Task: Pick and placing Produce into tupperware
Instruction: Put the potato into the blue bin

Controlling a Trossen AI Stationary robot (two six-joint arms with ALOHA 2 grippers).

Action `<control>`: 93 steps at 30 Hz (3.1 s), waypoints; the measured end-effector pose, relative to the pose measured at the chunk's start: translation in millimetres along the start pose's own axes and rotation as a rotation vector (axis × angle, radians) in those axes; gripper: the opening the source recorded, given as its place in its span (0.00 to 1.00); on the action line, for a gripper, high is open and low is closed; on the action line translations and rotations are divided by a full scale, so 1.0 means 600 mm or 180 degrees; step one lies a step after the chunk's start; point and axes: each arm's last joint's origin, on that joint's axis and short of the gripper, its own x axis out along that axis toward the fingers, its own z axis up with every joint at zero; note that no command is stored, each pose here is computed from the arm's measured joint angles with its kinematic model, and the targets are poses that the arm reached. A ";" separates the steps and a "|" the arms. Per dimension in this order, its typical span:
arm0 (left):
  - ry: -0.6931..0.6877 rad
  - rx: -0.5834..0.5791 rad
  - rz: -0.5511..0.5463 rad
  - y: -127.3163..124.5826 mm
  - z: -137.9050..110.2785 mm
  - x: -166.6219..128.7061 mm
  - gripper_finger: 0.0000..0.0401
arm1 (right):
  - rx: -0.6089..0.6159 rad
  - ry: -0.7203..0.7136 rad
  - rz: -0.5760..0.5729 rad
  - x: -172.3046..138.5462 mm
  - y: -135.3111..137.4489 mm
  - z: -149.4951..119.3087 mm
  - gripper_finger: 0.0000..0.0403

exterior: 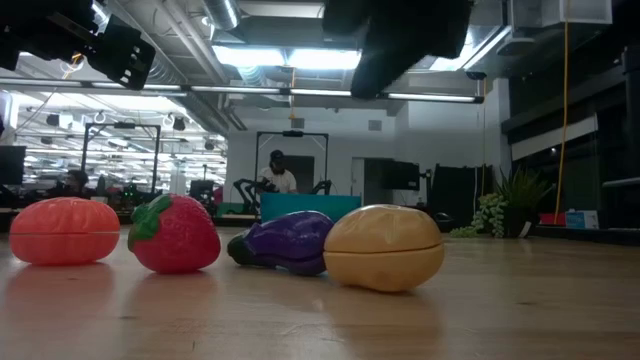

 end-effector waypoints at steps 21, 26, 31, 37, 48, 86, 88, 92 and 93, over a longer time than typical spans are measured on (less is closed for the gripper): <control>0.0026 -0.0003 0.0004 0.000 -0.001 0.000 0.58 | 0.0511 0.0221 -0.0307 0.018 -0.022 -0.005 0.66; 0.0028 -0.0003 0.0004 0.000 -0.001 0.000 0.58 | 0.0526 0.0259 -0.0369 0.037 -0.035 -0.012 0.68; 0.0091 -0.0013 0.0011 0.001 -0.004 0.000 0.58 | 0.0543 0.0226 -0.0337 0.059 -0.044 -0.019 0.68; 0.0173 -0.0024 0.0019 0.001 -0.009 0.000 0.58 | 0.0560 0.0119 -0.0197 0.071 -0.042 -0.020 0.68; 0.0197 -0.0028 0.0020 0.001 -0.010 0.000 0.58 | 0.0549 0.0114 -0.0191 0.072 -0.042 -0.020 0.68; 0.0305 -0.0043 0.0045 0.002 -0.015 -0.001 0.58 | -0.0588 0.0341 -0.0324 0.151 -0.048 -0.040 0.68; 0.0305 -0.0043 0.0046 0.002 -0.015 -0.001 0.58 | -0.0650 0.0378 -0.0352 0.158 -0.050 -0.043 0.68; 0.0307 -0.0043 0.0045 0.002 -0.015 -0.001 0.58 | -0.0614 0.0349 -0.0402 0.161 -0.051 -0.044 0.67; 0.0307 -0.0043 0.0046 0.002 -0.015 -0.001 0.58 | -0.0610 0.0343 -0.0412 0.161 -0.051 -0.044 0.66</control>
